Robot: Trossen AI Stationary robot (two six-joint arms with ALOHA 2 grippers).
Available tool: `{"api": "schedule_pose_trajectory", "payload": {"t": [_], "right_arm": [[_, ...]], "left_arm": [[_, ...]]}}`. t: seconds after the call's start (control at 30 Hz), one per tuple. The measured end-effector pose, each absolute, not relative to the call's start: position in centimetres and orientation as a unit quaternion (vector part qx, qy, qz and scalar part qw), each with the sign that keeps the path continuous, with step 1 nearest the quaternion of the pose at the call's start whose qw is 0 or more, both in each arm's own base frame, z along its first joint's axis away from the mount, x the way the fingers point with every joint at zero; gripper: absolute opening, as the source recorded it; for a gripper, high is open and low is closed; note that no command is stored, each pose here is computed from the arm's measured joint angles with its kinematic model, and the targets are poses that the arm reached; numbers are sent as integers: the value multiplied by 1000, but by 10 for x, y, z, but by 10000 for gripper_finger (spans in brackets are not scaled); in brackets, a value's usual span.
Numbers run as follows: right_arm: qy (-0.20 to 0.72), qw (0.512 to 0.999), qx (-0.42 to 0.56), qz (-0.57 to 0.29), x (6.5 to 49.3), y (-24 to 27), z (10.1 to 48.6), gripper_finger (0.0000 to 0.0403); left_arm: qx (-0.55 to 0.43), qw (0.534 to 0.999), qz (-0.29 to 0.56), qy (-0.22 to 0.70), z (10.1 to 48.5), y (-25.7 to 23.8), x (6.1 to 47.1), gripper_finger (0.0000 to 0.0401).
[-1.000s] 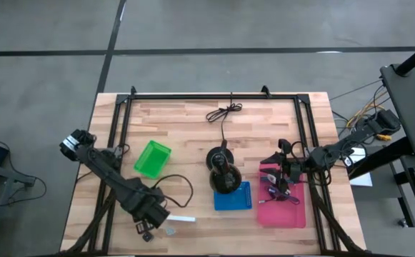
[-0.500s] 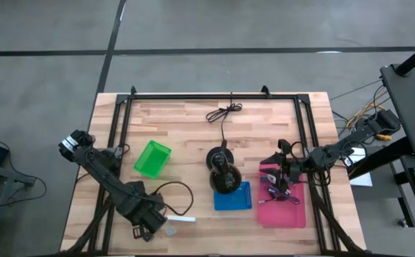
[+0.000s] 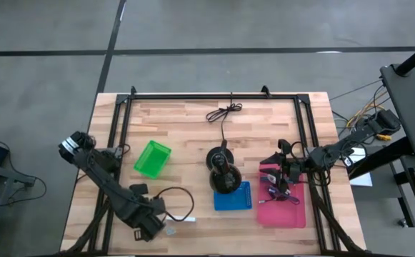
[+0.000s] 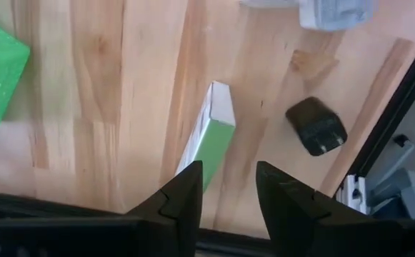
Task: Pick and place items into bin
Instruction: Put the left card reader box into the green bin
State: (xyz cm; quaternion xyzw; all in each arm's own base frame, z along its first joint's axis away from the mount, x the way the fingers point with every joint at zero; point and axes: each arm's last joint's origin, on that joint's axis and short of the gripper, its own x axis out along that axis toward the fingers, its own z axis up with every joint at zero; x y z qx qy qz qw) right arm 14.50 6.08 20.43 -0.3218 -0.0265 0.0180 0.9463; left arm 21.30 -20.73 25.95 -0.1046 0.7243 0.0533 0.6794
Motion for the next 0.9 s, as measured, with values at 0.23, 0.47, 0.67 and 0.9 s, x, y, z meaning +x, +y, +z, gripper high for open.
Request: {"api": "schedule_pose_trajectory", "payload": {"t": [0.23,0.47,0.67,0.9], "right_arm": [[-25,947,-321,18,145,61,204,111],[-18,945,-325,21,145,61,202,111],[-18,945,-326,21,145,61,202,111],[-18,945,-326,21,145,61,202,111]], "left_arm": [[-80,683,54,724,253,-216,208,115],[-65,684,52,725,250,-220,202,115],[-52,680,64,728,240,-217,199,115],[-51,679,65,730,235,-217,198,115]]}}
